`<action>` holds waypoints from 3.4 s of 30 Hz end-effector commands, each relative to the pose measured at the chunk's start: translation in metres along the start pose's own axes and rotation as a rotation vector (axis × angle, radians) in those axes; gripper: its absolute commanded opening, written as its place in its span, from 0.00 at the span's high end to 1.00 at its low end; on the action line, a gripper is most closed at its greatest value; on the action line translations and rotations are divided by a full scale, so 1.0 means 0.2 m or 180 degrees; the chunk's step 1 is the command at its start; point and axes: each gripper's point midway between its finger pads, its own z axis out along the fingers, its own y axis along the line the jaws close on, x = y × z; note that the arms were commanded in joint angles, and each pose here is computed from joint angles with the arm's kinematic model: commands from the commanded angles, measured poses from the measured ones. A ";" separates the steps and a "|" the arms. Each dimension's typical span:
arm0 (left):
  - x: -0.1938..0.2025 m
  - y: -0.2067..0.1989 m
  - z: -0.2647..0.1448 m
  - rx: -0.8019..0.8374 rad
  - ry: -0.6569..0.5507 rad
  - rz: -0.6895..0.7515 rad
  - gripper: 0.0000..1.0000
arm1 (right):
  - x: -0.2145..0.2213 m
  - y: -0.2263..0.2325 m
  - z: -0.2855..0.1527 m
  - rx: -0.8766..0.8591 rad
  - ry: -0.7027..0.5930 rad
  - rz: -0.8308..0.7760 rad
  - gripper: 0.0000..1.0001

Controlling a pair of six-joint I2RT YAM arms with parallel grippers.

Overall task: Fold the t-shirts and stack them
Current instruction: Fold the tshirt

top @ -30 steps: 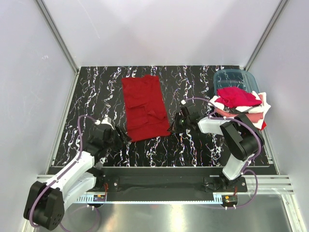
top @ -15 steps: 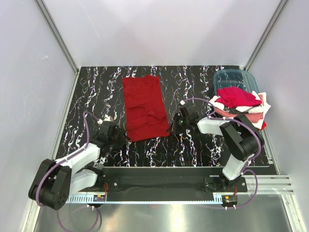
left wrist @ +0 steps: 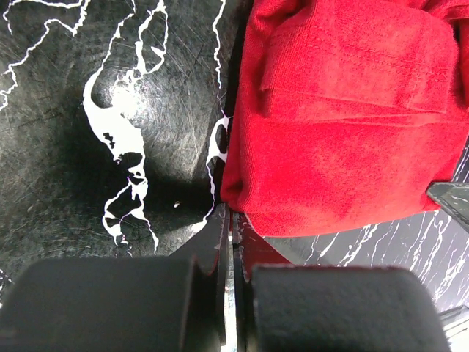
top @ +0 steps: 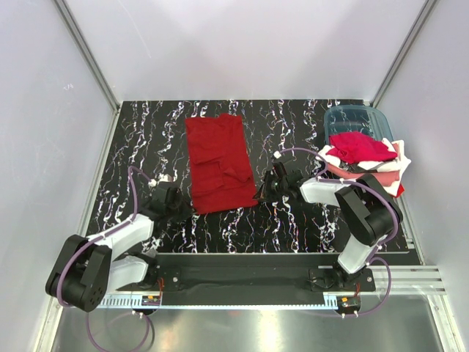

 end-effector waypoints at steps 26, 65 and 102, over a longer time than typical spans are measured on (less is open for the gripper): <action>-0.02 -0.01 0.00 0.0053 -0.0073 0.0114 0.64 | -0.06 0.11 -0.06 -0.0141 -0.0152 -0.0115 1.00; -0.14 -0.29 -0.41 0.0752 0.0109 0.0378 1.00 | -0.15 0.35 -0.37 -0.0422 0.0042 -0.0264 0.99; 0.25 0.07 -0.27 0.0334 0.0164 0.0184 0.31 | 0.26 0.06 -0.07 -0.0198 0.0442 -0.0295 0.88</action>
